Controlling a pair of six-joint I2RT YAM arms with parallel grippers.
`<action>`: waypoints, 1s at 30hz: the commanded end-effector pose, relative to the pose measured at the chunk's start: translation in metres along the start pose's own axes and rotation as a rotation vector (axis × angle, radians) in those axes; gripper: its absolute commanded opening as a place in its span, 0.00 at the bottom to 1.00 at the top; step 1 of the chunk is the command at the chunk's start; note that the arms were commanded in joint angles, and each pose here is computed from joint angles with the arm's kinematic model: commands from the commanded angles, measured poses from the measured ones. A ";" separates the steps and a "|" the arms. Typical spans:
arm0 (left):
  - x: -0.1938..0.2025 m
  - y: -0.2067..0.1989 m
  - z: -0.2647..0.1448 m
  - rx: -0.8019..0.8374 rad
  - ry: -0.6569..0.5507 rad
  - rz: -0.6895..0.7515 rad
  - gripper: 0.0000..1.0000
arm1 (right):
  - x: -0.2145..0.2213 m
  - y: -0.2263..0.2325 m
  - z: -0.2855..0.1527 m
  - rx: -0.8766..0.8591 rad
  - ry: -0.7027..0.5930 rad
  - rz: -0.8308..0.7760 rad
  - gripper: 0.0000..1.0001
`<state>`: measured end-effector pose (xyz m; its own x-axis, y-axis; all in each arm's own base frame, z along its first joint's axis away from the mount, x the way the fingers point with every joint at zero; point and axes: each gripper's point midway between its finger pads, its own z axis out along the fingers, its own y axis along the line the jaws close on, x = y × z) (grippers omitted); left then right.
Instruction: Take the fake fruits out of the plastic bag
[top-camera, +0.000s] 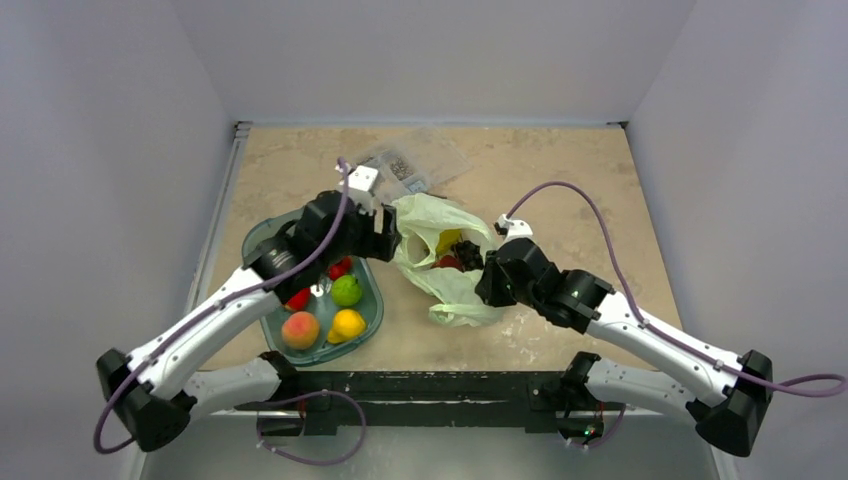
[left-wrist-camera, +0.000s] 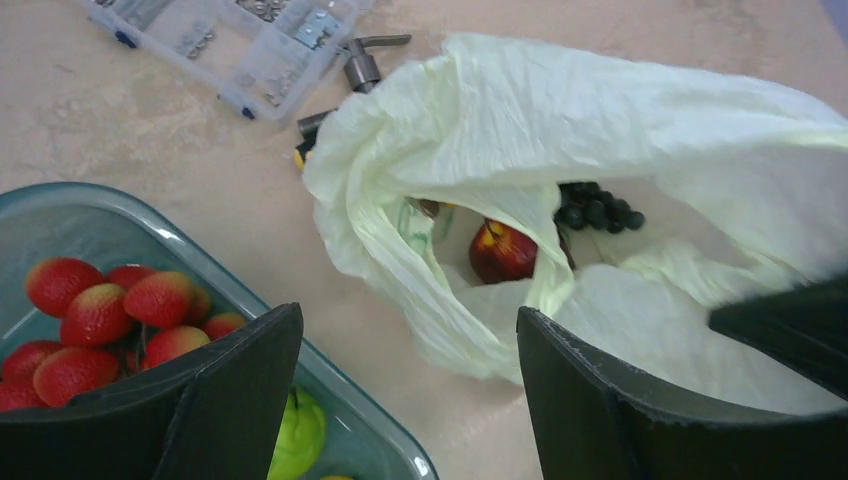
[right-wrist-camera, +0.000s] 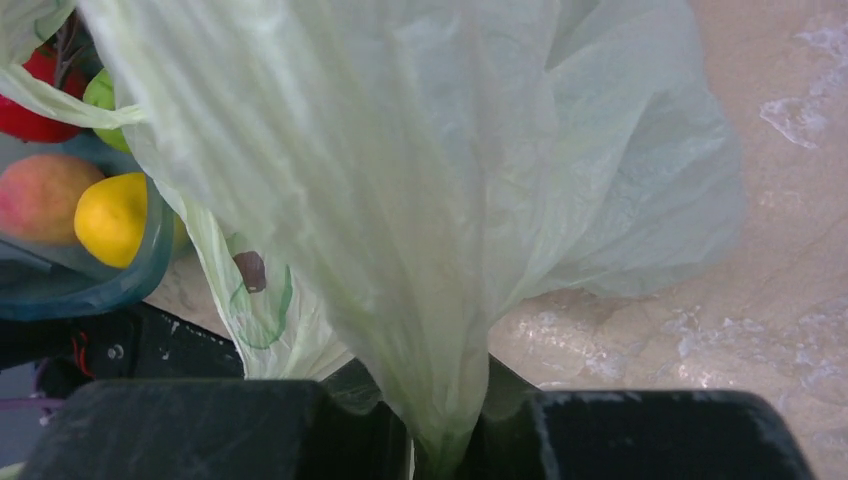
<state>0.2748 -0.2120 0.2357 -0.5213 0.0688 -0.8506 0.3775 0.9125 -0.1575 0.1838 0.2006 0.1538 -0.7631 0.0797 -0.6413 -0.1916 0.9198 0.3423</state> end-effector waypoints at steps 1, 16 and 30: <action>0.015 -0.031 -0.054 0.240 0.017 -0.109 0.78 | -0.002 0.027 0.000 -0.145 0.000 -0.091 0.16; 0.031 -0.141 -0.001 0.454 -0.063 -0.247 0.56 | 0.020 0.031 -0.017 -0.219 0.106 -0.124 0.00; 0.096 -0.126 0.091 0.208 0.067 -0.163 0.49 | 0.040 0.021 -0.013 -0.204 0.162 -0.115 0.00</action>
<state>0.2354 -0.3501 0.1232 -0.6604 -0.0191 -0.7507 0.4388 0.8014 -0.4065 0.1406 0.2208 0.1401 -0.8224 -0.1080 -0.5586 -0.3939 0.8165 0.4221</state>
